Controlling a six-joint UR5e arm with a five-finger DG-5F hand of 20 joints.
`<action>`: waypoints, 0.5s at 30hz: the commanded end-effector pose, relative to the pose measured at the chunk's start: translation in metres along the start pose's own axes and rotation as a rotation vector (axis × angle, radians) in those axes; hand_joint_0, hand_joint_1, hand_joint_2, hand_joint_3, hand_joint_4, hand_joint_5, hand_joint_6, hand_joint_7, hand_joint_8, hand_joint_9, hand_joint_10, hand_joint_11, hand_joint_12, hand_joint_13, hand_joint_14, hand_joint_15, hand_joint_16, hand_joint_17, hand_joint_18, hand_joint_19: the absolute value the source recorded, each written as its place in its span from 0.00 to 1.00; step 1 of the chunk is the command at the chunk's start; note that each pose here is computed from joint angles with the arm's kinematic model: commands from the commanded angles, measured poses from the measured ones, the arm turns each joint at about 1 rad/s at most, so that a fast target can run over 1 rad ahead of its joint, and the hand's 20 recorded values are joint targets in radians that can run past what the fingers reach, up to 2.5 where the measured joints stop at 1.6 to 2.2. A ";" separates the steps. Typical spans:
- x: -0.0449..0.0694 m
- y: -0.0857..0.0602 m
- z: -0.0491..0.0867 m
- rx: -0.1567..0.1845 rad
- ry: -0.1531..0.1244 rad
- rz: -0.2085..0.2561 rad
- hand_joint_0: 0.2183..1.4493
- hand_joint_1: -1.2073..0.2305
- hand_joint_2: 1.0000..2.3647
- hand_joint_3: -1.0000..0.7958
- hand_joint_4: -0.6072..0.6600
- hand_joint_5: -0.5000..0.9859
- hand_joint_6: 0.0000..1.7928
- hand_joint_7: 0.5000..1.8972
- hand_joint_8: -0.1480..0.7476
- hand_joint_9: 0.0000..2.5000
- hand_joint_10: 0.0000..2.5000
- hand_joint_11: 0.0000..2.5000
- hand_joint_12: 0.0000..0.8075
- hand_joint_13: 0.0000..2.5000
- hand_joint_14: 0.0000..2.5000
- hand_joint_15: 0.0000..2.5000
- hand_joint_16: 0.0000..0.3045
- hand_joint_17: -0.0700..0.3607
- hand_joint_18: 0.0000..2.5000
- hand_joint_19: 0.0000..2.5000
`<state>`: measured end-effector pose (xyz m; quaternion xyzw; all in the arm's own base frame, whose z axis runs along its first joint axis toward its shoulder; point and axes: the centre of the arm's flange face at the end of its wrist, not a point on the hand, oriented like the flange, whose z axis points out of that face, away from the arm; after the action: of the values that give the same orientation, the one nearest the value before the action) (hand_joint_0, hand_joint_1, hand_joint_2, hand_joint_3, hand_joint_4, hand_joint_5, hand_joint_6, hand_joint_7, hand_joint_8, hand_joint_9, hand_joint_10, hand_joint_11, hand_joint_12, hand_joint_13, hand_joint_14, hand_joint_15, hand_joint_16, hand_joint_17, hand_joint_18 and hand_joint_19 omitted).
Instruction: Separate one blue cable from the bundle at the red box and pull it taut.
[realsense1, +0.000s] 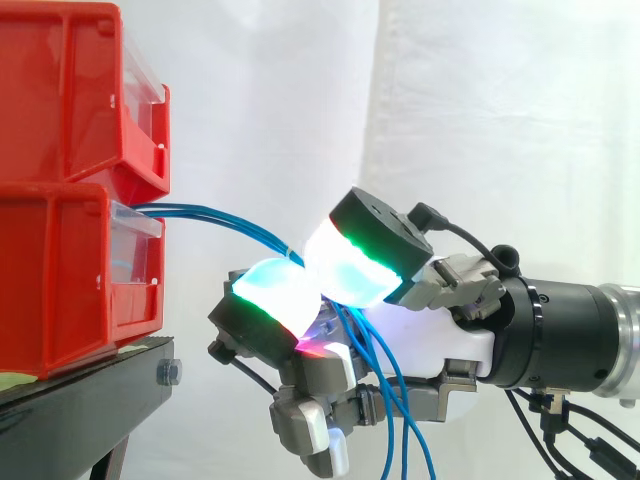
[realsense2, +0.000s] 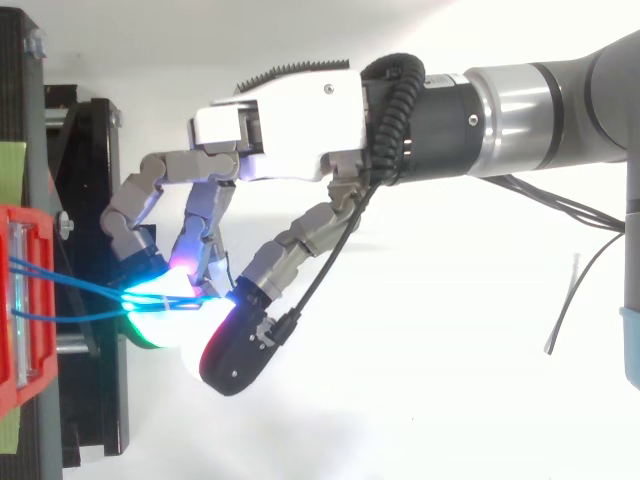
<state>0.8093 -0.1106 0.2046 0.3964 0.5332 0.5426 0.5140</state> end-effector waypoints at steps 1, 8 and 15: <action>0.000 0.000 0.000 0.001 0.000 0.000 0.30 0.24 0.00 0.28 0.51 0.23 0.50 0.44 0.49 0.47 0.01 0.41 0.44 0.41 0.01 0.31 0.16 0.42 0.34 0.34; 0.000 -0.001 -0.001 0.005 0.003 0.001 0.25 0.44 0.00 0.28 0.53 0.24 0.50 0.48 0.50 0.49 0.01 0.40 0.47 0.42 0.01 0.31 0.17 0.44 0.35 0.36; 0.001 0.000 0.000 0.002 0.005 0.000 0.25 0.46 0.00 0.28 0.53 0.24 0.49 0.48 0.51 0.49 0.01 0.40 0.48 0.41 0.01 0.31 0.18 0.45 0.34 0.37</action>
<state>0.8088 -0.1103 0.2040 0.3964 0.5356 0.5422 0.5118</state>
